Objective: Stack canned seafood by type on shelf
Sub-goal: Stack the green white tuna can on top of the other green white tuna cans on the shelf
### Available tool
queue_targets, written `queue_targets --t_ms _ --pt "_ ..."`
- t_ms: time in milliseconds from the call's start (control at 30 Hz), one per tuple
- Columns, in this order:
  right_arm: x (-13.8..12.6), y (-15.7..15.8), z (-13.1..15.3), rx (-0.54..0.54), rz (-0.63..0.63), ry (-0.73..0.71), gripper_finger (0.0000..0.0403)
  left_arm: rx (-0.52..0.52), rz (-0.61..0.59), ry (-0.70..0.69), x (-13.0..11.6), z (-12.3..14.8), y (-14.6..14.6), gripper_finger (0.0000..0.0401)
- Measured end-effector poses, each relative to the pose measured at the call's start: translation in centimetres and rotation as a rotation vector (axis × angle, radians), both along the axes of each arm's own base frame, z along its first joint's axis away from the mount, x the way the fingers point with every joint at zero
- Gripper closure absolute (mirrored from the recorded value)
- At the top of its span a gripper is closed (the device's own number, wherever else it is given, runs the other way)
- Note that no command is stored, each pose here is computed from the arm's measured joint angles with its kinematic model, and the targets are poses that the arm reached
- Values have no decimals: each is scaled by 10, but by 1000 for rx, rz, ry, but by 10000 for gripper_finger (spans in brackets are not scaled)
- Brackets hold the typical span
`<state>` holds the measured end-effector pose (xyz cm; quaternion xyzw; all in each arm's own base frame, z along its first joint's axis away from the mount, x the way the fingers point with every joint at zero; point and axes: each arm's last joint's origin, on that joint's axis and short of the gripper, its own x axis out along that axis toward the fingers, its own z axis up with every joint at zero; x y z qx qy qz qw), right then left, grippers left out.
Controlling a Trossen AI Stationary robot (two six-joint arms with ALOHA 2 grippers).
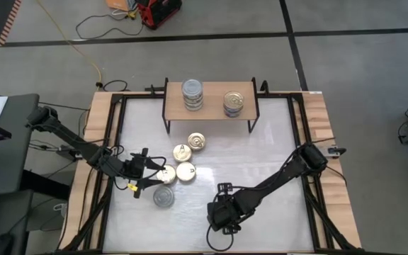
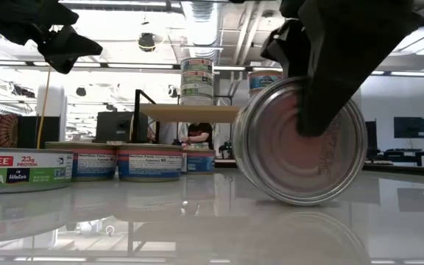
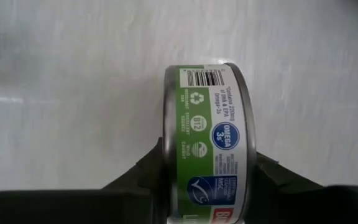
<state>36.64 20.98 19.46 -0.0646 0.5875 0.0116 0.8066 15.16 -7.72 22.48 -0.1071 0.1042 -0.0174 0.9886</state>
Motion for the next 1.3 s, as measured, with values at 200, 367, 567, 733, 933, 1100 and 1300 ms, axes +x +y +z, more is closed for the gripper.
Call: queue_targets --t_ms 200,367,567,733,933,1100,1300 --pt "3 -8 13 -288 86 -69 244 57 37 -9 0 0 1 168" --pt "23 -25 55 -690 176 -206 241 148 53 -38 2 3 3 168" --pt "61 -79 106 -897 204 -247 242 182 -31 -61 5 6 7 168" --pt "81 -117 125 -981 218 -260 240 184 -173 -41 4 3 2 168" --pt "94 -153 135 -1078 253 -226 242 208 -201 -98 3 8 0 168" --pt "103 -181 144 -1172 235 -208 241 251 -127 -129 4 11 2 168" --pt "108 -202 156 -1274 197 -195 240 271 -42 -158 1 17 6 168"
